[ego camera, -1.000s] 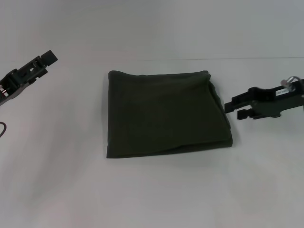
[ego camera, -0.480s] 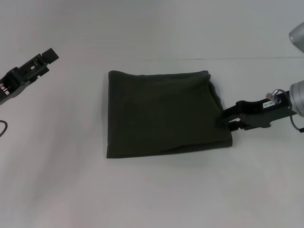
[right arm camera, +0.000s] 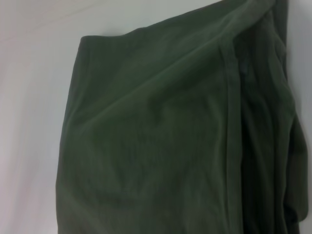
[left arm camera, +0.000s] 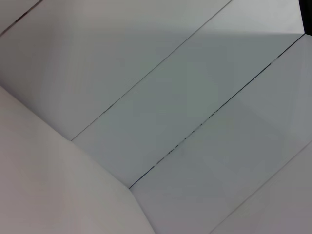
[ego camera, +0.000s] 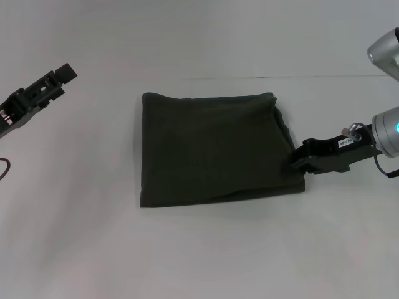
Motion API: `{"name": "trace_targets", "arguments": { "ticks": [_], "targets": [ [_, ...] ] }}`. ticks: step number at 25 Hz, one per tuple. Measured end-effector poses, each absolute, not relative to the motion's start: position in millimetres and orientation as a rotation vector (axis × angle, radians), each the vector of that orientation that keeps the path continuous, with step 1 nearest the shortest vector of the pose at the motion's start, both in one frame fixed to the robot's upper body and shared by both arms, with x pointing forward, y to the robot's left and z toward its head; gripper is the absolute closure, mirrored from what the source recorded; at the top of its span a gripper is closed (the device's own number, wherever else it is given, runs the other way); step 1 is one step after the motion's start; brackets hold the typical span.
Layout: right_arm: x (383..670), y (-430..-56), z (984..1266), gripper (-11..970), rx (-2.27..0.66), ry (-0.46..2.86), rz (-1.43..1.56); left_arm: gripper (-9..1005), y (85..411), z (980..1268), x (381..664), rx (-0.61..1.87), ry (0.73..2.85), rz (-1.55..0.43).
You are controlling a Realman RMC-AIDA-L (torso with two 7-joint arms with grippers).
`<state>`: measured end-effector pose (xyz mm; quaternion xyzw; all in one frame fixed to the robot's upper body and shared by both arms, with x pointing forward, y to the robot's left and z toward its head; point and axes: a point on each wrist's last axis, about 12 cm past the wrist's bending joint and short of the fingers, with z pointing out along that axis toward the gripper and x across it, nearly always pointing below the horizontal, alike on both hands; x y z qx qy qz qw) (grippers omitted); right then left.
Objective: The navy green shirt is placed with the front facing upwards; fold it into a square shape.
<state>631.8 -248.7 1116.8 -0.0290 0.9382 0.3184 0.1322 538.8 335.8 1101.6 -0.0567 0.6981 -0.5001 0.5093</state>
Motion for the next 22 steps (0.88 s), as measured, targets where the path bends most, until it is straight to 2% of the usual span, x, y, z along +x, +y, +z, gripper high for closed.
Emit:
{"name": "trace_targets", "arguments": {
  "ticks": [3,13,16,22],
  "targets": [
    [632,-248,1117,477,-0.088,2.721,0.923,50,336,1102,539,-0.136,1.681,-1.204],
    [634,-252,1117,894,-0.072,2.709,0.907,51,335,1102,539,-0.131,1.679,-1.209],
    [633,-251,1117,940,-0.085,2.710,0.908,51,334,1103,540,-0.127,1.678,-1.212],
    [627,-259,1122,940,-0.070,2.723,0.945,50,334,1103,540,-0.127,1.677,-1.212]
  ]
}}
